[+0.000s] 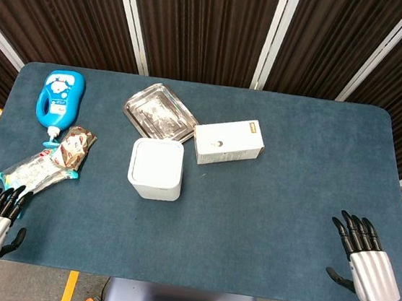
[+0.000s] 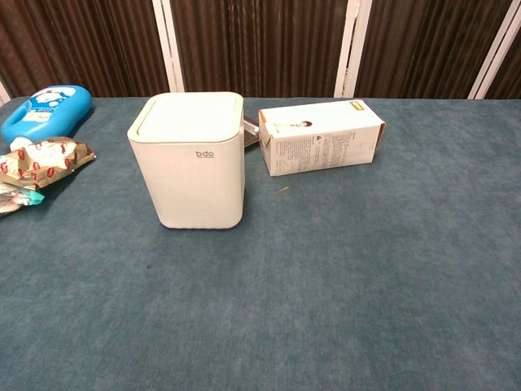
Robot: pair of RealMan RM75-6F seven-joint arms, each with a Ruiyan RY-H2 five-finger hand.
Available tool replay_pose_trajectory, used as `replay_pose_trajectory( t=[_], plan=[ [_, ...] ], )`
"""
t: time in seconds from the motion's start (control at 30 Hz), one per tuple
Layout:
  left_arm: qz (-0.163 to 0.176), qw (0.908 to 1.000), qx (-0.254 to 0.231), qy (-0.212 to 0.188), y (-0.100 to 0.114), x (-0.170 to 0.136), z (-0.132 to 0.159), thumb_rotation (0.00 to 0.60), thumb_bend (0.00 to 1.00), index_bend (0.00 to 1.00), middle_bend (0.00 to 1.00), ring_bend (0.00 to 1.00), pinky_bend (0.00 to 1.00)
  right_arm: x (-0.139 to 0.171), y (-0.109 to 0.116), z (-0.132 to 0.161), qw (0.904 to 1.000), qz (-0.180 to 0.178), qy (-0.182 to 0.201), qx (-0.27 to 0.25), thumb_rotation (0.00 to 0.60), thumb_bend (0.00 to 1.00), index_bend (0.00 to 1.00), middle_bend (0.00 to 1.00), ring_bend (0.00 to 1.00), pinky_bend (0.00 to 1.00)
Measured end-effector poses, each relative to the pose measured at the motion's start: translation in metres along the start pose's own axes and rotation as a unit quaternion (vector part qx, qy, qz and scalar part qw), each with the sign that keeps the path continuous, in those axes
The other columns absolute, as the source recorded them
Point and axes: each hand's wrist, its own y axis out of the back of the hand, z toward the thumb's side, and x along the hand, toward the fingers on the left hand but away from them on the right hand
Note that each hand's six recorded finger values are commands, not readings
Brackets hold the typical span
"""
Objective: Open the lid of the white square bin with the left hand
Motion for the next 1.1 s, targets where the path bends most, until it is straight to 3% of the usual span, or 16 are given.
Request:
replay_pose_trajectory(
  t=[0.13, 0.2, 0.23, 0.3, 0.37, 0.47, 0.53, 0.63, 0.83, 1.1],
  plan=[
    [0.003, 1.0, 0.0, -0.008, 0.0, 0.001, 0.003, 0.6, 0.47, 0.0, 0.0, 0.0, 0.03, -0.001, -0.001, 0.001, 1.0, 0.002, 0.001, 0.001, 0.6, 0.08, 0.0, 0.0, 0.0, 0.0],
    [0.009, 0.9997, -0.004, -0.023, 0.001, 0.004, 0.007, 0.6, 0.48, 0.0, 0.02, 0.01, 0.09, 0.0, -0.001, 0.0, 1.0, 0.002, 0.0, 0.001, 0.6, 0.08, 0.0, 0.0, 0.0, 0.0],
    [0.011, 0.9995, -0.008, -0.03, 0.001, 0.005, 0.009, 0.6, 0.48, 0.0, 0.05, 0.05, 0.18, 0.0, -0.001, 0.0, 1.0, 0.001, -0.001, 0.001, 0.6, 0.08, 0.0, 0.0, 0.0, 0.0],
    [0.013, 0.9984, -0.025, -0.048, 0.001, 0.011, 0.016, 0.6, 0.48, 0.0, 0.19, 0.19, 0.38, 0.001, 0.001, 0.0, 1.0, -0.003, -0.002, 0.0, 0.6, 0.08, 0.0, 0.0, 0.0, 0.0],
    [0.013, 0.9968, -0.041, -0.067, 0.001, 0.02, 0.024, 0.6, 0.48, 0.0, 0.5, 0.51, 0.65, 0.001, 0.001, 0.001, 1.0, -0.004, -0.001, 0.001, 0.6, 0.08, 0.0, 0.0, 0.0, 0.0],
    [0.019, 0.9947, -0.052, -0.086, 0.004, 0.035, 0.038, 0.6, 0.48, 0.0, 0.81, 0.81, 0.88, 0.0, 0.0, 0.002, 1.0, -0.004, 0.0, 0.002, 0.6, 0.08, 0.0, 0.0, 0.0, 0.0],
    [0.02, 0.9937, -0.048, -0.099, 0.005, 0.046, 0.052, 0.6, 0.48, 0.0, 0.91, 0.9, 0.96, 0.0, -0.002, 0.002, 1.0, -0.001, 0.001, 0.003, 0.6, 0.08, 0.0, 0.0, 0.0, 0.0],
    [0.005, 0.9907, -0.051, -0.126, 0.005, 0.061, 0.078, 0.6, 0.48, 0.0, 0.99, 0.99, 1.0, -0.002, -0.005, 0.003, 1.0, 0.004, 0.003, 0.006, 0.6, 0.08, 0.0, 0.0, 0.0, 0.0],
    [-0.055, 0.9776, -0.1, -0.177, 0.011, 0.085, 0.134, 0.6, 0.48, 0.0, 1.0, 1.0, 1.0, -0.003, -0.007, 0.003, 0.9999, 0.014, 0.001, 0.007, 0.6, 0.08, 0.0, 0.0, 0.0, 0.0],
    [-0.053, 0.9705, -0.133, -0.194, 0.035, 0.108, 0.166, 0.6, 0.48, 0.0, 1.0, 1.0, 1.0, -0.001, -0.005, 0.003, 0.9999, 0.009, 0.001, 0.006, 0.6, 0.08, 0.0, 0.0, 0.0, 0.0]
  ],
)
